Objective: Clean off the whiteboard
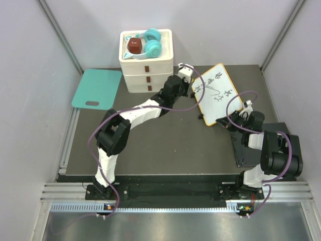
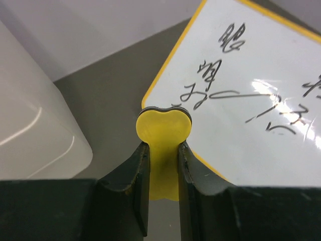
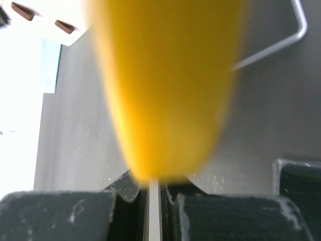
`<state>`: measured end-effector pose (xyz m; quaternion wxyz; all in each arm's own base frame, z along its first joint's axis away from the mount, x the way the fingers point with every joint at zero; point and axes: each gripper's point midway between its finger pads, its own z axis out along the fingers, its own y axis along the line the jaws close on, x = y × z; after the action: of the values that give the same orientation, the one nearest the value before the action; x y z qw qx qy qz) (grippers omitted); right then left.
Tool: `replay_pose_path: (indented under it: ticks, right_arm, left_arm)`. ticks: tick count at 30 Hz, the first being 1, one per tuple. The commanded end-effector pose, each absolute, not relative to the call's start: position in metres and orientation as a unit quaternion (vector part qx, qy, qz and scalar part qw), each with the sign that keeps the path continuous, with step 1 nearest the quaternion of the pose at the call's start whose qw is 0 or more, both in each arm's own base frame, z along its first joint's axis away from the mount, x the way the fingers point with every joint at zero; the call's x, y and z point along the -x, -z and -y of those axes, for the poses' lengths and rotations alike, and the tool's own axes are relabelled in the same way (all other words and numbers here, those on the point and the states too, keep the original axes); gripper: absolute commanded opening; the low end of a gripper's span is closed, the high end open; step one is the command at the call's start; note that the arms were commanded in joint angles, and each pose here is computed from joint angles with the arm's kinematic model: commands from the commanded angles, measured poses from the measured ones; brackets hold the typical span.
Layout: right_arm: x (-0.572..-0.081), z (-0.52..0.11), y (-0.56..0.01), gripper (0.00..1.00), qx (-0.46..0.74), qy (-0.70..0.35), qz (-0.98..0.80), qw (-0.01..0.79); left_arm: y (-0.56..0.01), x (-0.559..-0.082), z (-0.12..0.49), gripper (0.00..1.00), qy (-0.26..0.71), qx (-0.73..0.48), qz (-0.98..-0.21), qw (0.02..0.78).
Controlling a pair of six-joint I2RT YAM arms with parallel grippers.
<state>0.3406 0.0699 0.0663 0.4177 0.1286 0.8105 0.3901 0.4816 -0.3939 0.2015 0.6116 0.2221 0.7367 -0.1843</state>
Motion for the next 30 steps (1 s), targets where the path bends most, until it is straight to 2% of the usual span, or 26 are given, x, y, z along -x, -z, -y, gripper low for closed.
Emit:
replay_pose_path:
  ticks: [1, 16, 30]
  right_arm:
    - [-0.308, -0.104, -0.046, 0.0, -0.092, -0.43, -0.835, 0.332]
    - [-0.29, -0.128, -0.045, 0.0, -0.051, -0.444, -0.855, 0.265]
    - [-0.249, -0.147, -0.045, 0.0, -0.004, -0.432, -0.881, 0.195]
  left_arm:
    - [-0.236, -0.481, 0.4, 0.0, 0.203, -0.211, -0.703, 0.648]
    - [-0.205, -0.484, 0.409, 0.0, 0.2, -0.232, -0.719, 0.623]
    - [-0.186, -0.49, 0.4, 0.0, 0.172, -0.227, -0.741, 0.608]
